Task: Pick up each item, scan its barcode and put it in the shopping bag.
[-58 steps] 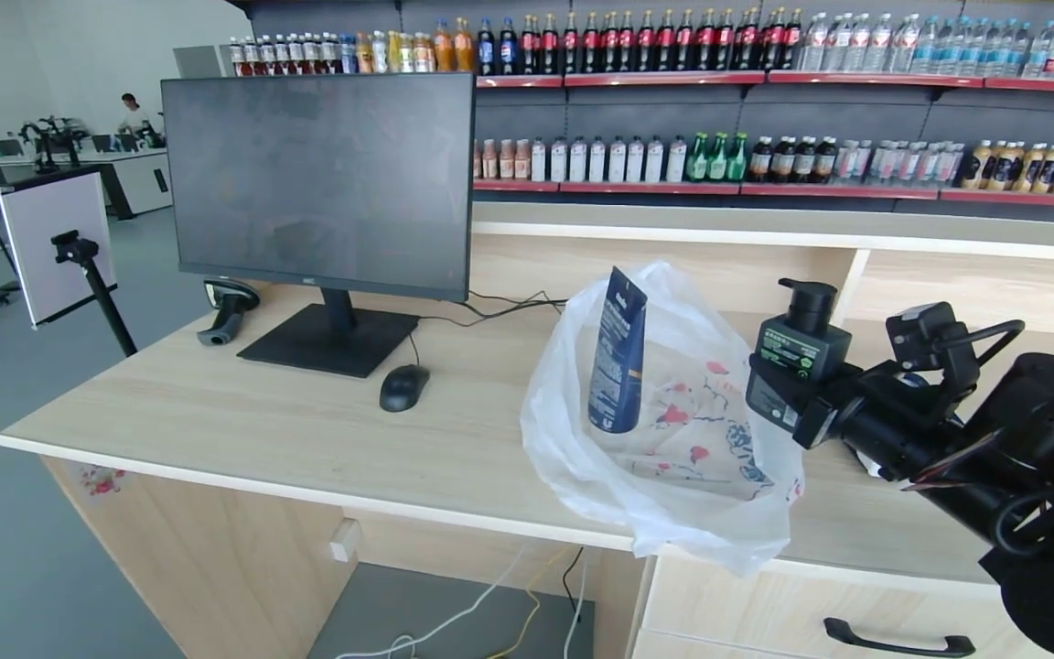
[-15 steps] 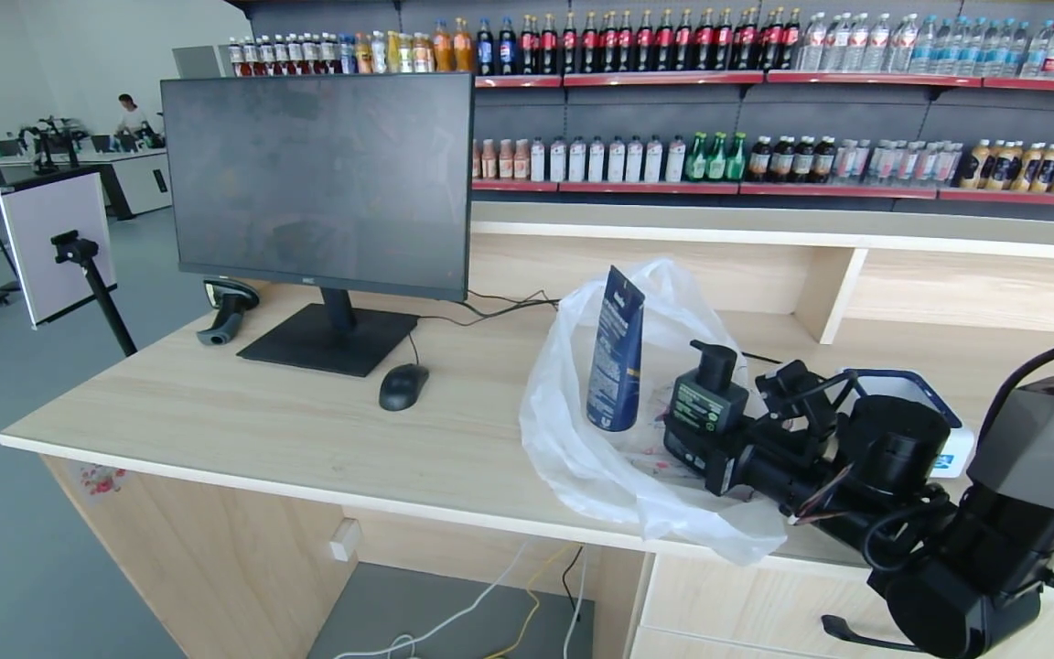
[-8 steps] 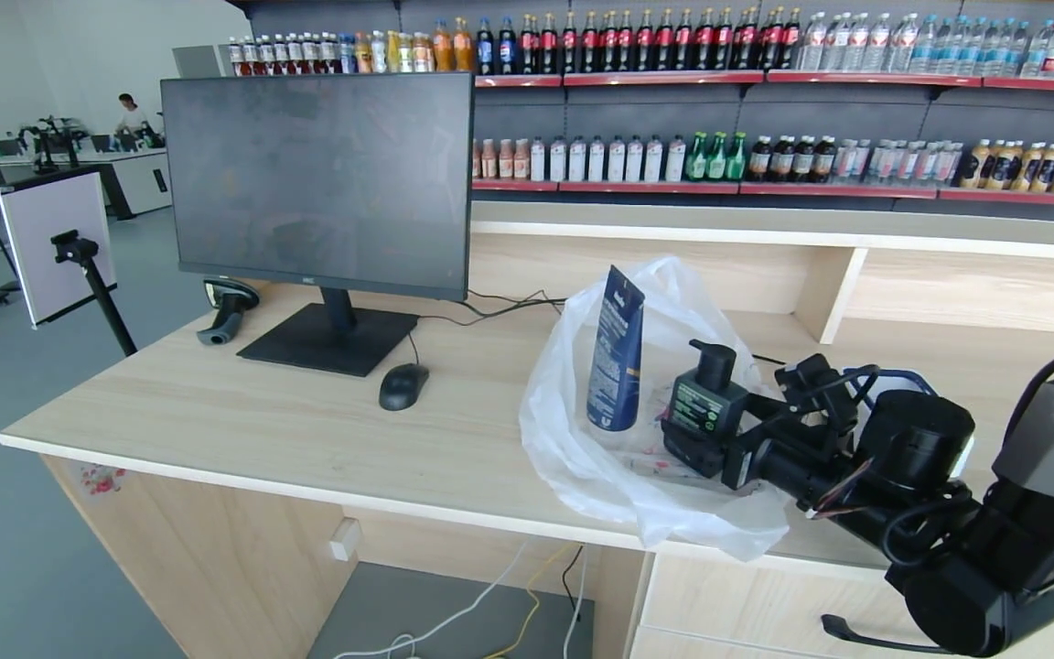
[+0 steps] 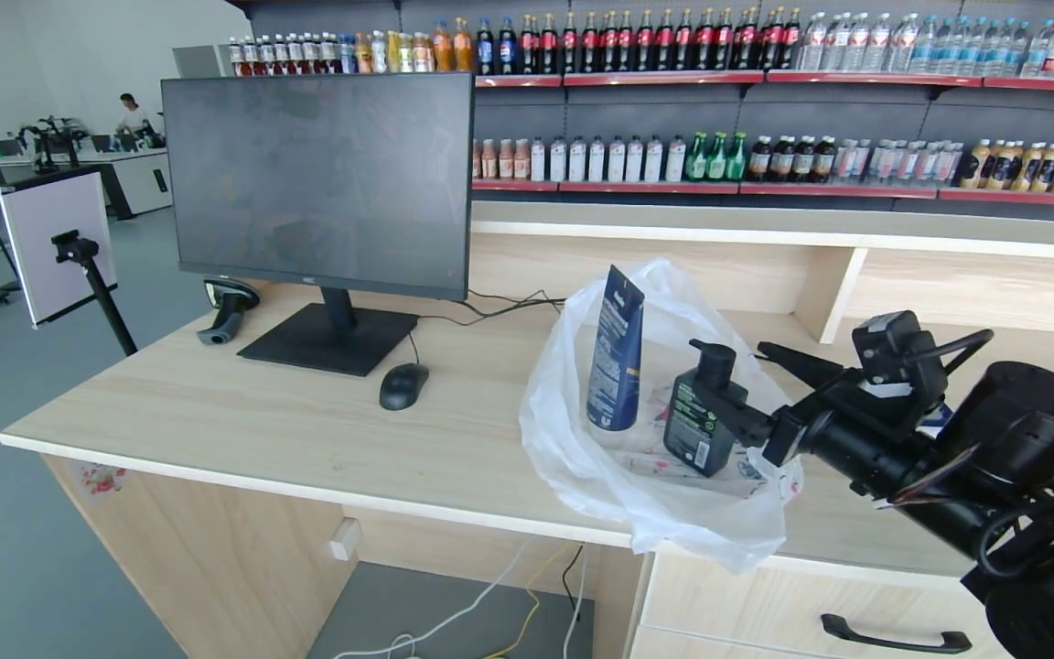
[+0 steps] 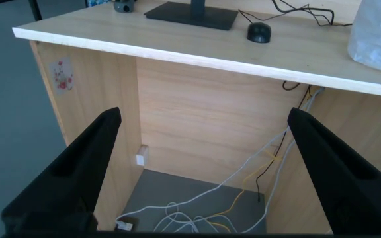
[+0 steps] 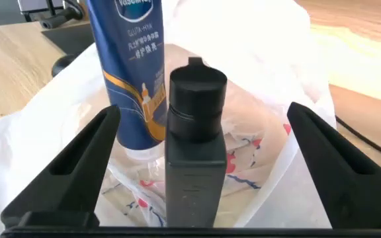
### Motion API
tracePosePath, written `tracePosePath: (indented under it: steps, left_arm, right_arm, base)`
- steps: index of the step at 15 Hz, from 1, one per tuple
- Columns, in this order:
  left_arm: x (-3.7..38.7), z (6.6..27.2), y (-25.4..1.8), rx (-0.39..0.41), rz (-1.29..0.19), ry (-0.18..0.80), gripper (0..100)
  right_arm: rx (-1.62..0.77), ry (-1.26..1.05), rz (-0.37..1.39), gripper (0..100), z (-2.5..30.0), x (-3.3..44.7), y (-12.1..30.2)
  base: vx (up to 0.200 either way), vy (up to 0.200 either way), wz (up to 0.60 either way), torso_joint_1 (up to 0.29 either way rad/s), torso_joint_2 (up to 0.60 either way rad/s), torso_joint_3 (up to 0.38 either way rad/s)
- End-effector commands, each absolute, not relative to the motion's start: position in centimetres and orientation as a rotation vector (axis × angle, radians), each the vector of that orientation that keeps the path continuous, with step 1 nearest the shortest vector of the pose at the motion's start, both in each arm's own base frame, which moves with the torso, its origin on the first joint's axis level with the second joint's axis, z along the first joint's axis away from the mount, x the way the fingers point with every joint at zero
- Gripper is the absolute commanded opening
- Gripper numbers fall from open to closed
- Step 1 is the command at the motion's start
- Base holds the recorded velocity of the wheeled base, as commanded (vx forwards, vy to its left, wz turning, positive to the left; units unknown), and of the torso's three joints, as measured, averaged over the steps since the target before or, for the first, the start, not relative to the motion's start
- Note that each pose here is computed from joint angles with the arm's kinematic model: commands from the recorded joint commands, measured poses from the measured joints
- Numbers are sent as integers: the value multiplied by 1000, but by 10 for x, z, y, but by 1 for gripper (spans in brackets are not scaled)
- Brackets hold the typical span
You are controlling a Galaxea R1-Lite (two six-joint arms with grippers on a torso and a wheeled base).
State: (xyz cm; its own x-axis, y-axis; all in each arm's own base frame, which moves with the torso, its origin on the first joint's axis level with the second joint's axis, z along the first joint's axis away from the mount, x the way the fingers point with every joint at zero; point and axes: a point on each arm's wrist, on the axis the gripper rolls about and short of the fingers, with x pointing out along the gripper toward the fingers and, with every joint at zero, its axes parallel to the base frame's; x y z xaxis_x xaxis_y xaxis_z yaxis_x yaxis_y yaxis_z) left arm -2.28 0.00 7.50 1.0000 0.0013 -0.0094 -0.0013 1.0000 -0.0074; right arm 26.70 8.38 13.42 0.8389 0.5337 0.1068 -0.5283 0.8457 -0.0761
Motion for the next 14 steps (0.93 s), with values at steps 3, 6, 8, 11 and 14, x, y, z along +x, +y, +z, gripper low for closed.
tracePosePath:
  steps: [3, 6, 8, 11, 14]
  left_arm:
    - [-23, 75, 0, -8, 2, 9, 100]
    - [-23, 75, 0, -8, 3, 9, 100]
    - [-23, 75, 0, -8, 2, 9, 100]
    - [-23, 75, 0, -8, 3, 9, 100]
    - [-23, 75, 0, -8, 2, 9, 100]
  right_arm:
    - [-45, -244, 594, 100, 167, 160, 60]
    - [-30, -281, 566, 100, 173, 106, 38]
    - [-65, -75, 527, 100, 146, 57, 21]
    - [-73, 68, 532, 100, 104, 1, 7]
    - [-79, 80, 413, 100, 82, -17, 0]
  base:
    - [0, 0, 0, 0, 0, 0]
    - [0, 0, 0, 0, 0, 0]
    - [0, 0, 0, 0, 0, 0]
    - [0, 0, 0, 0, 0, 0]
    - [0, 0, 0, 0, 0, 0]
